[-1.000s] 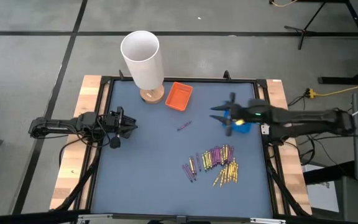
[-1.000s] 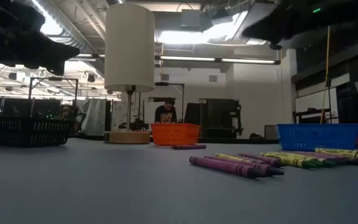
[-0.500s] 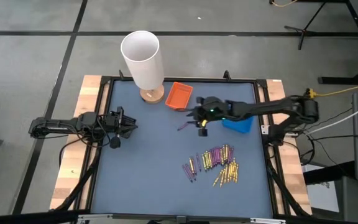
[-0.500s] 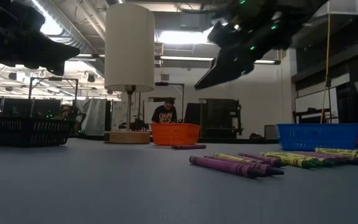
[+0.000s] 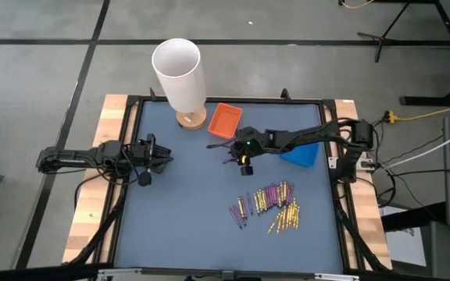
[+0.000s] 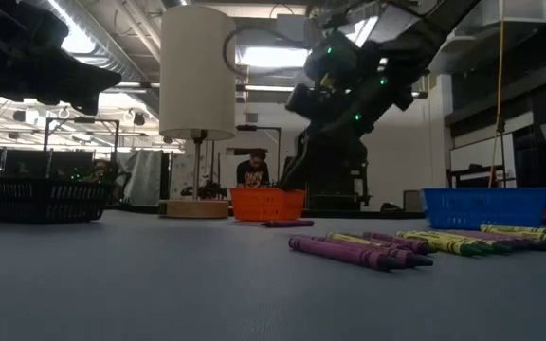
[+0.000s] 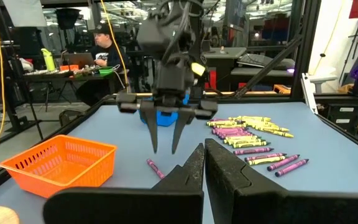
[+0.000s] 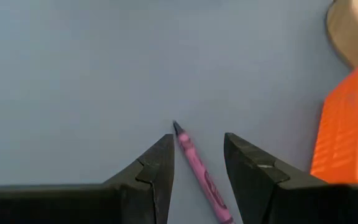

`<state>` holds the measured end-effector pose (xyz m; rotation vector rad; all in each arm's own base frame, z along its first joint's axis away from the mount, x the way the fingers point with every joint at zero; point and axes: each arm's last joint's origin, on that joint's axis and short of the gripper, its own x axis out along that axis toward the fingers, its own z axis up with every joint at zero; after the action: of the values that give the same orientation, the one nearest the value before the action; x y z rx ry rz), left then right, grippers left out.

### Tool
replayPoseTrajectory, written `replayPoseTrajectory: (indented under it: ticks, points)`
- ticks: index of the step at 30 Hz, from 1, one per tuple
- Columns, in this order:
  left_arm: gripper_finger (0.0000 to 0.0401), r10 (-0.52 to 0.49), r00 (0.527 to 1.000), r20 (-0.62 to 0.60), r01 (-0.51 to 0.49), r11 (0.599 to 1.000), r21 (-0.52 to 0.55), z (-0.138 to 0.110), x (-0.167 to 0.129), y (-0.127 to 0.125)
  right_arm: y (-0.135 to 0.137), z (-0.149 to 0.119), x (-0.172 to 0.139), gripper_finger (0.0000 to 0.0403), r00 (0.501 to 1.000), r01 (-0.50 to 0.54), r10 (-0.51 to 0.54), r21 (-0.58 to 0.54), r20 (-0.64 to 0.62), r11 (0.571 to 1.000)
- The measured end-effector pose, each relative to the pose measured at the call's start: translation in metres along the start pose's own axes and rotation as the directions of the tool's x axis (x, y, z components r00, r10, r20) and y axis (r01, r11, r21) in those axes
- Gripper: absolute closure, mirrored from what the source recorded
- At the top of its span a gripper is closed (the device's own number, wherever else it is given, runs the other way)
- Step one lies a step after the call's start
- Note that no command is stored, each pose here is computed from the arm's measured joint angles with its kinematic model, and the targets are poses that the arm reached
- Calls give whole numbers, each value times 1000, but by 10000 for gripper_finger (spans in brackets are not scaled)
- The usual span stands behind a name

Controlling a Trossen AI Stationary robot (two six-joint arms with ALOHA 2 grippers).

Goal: Sort crayons
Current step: Put the violet crayon into the blue basket

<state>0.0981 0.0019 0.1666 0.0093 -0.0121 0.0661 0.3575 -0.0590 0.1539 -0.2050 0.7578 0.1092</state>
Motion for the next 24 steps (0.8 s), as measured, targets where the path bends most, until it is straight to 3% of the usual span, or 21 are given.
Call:
replayPoseTrajectory:
  ticks: [16,24]
  points:
    - [401,0,1000,0,0,1000,0,0,0,0,-21,-36,21,266,992,-29,44,123,-121,992]
    - [401,0,1000,0,0,1000,-1,0,0,0,-20,-37,21,334,990,-33,49,124,-130,992]
